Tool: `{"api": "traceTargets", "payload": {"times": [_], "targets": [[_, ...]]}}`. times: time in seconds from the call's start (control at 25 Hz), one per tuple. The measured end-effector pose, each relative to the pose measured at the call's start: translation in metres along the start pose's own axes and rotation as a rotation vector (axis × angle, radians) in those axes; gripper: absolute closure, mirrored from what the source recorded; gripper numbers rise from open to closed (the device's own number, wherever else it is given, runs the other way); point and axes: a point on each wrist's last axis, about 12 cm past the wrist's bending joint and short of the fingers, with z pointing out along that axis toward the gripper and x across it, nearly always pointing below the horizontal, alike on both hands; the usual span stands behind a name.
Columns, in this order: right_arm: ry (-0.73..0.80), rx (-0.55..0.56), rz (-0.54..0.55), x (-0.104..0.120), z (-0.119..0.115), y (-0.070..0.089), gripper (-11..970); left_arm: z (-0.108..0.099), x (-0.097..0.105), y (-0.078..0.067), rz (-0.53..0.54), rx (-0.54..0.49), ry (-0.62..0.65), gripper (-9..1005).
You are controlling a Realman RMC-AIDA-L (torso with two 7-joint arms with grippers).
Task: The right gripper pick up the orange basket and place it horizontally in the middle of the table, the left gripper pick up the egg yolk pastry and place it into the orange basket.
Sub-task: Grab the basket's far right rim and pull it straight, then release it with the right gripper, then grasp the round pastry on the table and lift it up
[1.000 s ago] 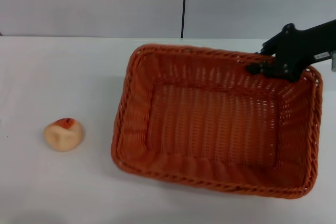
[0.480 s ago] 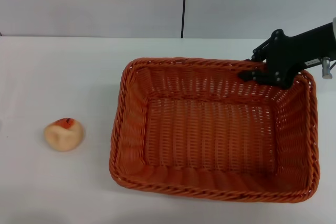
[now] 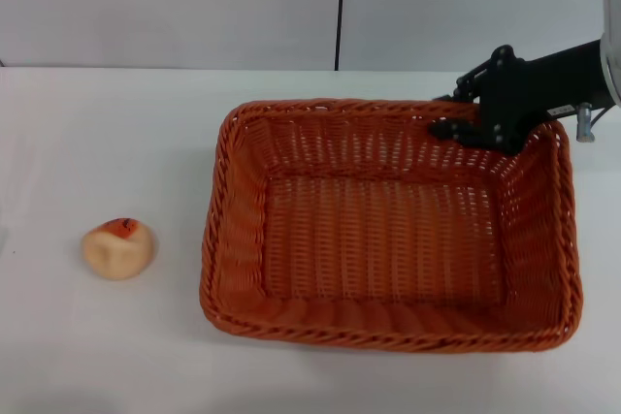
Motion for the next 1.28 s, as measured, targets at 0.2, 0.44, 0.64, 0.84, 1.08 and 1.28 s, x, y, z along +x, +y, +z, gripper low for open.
{"api": "traceTargets", "payload": {"times": [0.2, 0.44, 0.64, 0.84, 1.08, 1.28], "targets": [[-0.024, 0.023, 0.006, 0.0, -0.002, 0.001, 671, -0.005, 0.0, 0.0, 0.002, 0.012, 0.011, 232], [-0.083, 0.061, 0.019, 0.0, -0.009, 0.004, 431, -0.007, -0.001, 0.003, -0.011, 0.033, 0.018, 234], [-0.231, 0.126, 0.053, 0.001, -0.03, 0.014, 375, -0.008, -0.003, 0.004, -0.003, 0.066, 0.025, 235], [-0.503, 0.241, 0.172, 0.016, -0.059, 0.037, 364, -0.009, -0.015, 0.022, -0.014, 0.201, 0.078, 237], [-0.678, 0.376, 0.251, 0.042, -0.082, 0.064, 364, -0.005, -0.021, 0.029, -0.024, 0.23, 0.085, 239], [-0.805, 0.457, 0.335, 0.059, -0.101, 0.088, 364, 0.002, -0.025, 0.028, -0.008, 0.288, 0.088, 241]]}}
